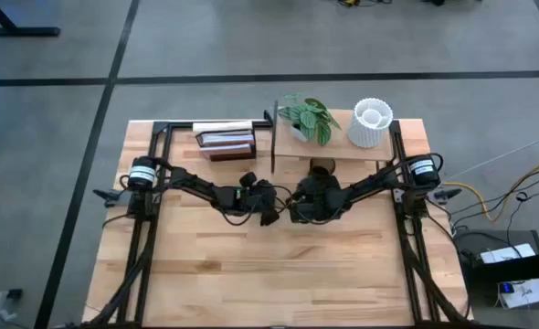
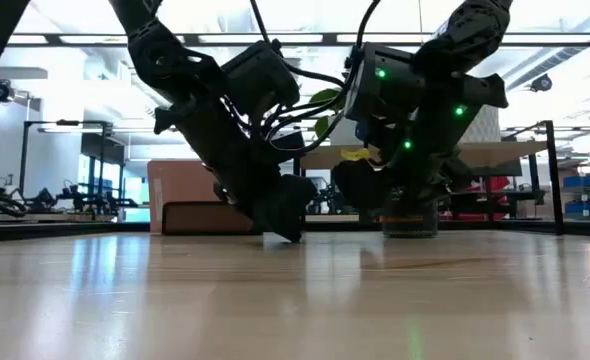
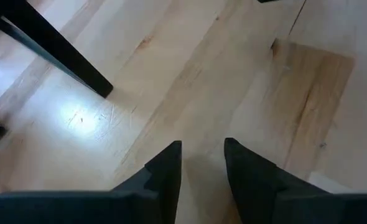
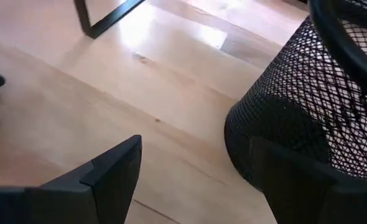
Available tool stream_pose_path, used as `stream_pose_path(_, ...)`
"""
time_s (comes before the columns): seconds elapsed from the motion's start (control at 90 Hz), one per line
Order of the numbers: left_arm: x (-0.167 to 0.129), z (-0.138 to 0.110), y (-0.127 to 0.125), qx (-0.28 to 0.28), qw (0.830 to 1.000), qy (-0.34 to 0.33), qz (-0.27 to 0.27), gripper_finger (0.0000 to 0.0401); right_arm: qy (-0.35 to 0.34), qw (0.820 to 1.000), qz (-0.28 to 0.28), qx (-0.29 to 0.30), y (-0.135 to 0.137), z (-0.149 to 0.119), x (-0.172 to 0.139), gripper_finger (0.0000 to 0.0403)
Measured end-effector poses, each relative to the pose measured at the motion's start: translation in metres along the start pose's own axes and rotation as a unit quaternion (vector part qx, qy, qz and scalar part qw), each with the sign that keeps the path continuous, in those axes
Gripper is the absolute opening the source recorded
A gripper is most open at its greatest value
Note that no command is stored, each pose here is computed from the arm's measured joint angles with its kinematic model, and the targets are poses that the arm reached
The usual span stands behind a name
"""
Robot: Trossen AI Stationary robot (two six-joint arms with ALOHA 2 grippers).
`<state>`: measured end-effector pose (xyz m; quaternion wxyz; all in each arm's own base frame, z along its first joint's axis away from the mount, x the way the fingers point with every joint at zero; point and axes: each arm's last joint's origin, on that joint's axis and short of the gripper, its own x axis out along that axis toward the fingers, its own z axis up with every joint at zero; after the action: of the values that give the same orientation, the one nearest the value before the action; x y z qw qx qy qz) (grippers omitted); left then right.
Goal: Stock shelves
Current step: Put the black pen organizer under the shelf
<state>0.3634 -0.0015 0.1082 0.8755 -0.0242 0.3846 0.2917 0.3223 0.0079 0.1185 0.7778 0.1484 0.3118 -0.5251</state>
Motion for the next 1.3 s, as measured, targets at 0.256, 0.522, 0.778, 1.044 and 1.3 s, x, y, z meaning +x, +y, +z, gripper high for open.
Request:
stream_pose_path(0.256,0.0,0.0,0.0,-0.001,1.0,-0.001,0.0,0.0107,-0.019,1.0,-0.02,0.008,-0.007,-0.005,0.003,0.0254)
stream_pose_path(0.522,0.0,0.001,0.0,-0.003,1.0,-0.005,-0.001,0.0117,-0.052,0.997,-0.053,0.011,-0.013,0.0,0.011,0.0234)
stream_pose_path(0.778,0.0,0.001,0.0,-0.004,1.0,-0.006,-0.002,0.0106,-0.05,0.997,-0.062,0.009,-0.017,0.005,0.017,0.0215)
stream_pose_path(1.044,0.0,0.001,-0.001,-0.006,1.0,-0.009,-0.003,0.0103,-0.061,0.996,-0.07,0.004,-0.018,0.008,0.019,0.02)
stream_pose_path(1.3,0.0,0.002,-0.001,-0.006,1.0,-0.009,-0.004,0.0111,-0.064,0.995,-0.075,0.005,-0.019,0.01,0.022,0.02)
